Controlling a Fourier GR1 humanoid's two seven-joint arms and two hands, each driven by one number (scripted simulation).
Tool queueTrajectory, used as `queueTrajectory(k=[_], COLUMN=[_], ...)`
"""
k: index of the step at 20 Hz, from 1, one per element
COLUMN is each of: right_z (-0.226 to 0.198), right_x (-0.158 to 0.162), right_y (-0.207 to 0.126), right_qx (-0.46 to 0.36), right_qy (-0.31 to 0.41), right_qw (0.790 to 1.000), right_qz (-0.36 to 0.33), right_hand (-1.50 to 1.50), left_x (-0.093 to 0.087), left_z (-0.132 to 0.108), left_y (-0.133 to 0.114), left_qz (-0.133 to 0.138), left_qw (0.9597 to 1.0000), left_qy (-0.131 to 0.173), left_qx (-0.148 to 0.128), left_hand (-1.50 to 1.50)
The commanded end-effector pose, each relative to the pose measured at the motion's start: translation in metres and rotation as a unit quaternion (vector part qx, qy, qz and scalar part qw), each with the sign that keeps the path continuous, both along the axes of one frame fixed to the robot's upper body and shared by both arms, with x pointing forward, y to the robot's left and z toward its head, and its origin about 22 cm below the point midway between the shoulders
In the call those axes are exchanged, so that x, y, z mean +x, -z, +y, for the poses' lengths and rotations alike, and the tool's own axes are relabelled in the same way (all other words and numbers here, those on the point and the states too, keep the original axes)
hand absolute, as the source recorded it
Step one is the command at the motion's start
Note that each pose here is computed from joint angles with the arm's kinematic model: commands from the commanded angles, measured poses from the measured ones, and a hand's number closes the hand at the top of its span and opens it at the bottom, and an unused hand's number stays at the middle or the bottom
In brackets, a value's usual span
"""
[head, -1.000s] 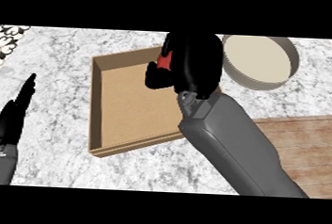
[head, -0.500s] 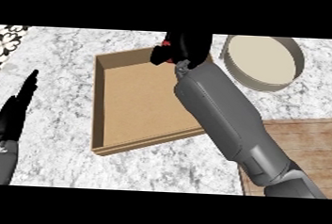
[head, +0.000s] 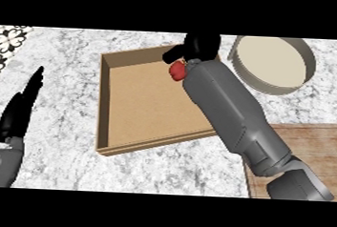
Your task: Pick the bell pepper from the cutting board and place it in the cardboard box
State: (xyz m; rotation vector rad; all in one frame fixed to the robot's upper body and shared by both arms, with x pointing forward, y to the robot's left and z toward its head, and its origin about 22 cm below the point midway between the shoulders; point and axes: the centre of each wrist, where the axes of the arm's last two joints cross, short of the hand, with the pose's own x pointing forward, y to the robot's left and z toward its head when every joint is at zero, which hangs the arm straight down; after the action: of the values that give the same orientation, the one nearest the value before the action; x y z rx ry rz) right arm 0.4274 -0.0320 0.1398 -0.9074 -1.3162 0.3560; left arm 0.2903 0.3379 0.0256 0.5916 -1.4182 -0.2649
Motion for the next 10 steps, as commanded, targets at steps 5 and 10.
queueTrajectory(k=[5, 10], right_z=[0.000, -0.005], right_x=[0.005, 0.006], right_y=[0.004, -0.003], right_qx=[0.034, 0.093], right_qy=[0.004, 0.039], right_qw=[0.993, 0.976], right_qz=[-0.110, -0.196], right_hand=[-1.50, -1.50], left_x=[-0.006, -0.015], left_z=[0.007, 0.008], left_y=[-0.001, 0.005], left_qz=[-0.006, 0.005], left_qw=[0.9999, 0.9998], left_qy=[-0.004, -0.019], left_qx=[0.009, 0.005], left_hand=[0.00, 0.00])
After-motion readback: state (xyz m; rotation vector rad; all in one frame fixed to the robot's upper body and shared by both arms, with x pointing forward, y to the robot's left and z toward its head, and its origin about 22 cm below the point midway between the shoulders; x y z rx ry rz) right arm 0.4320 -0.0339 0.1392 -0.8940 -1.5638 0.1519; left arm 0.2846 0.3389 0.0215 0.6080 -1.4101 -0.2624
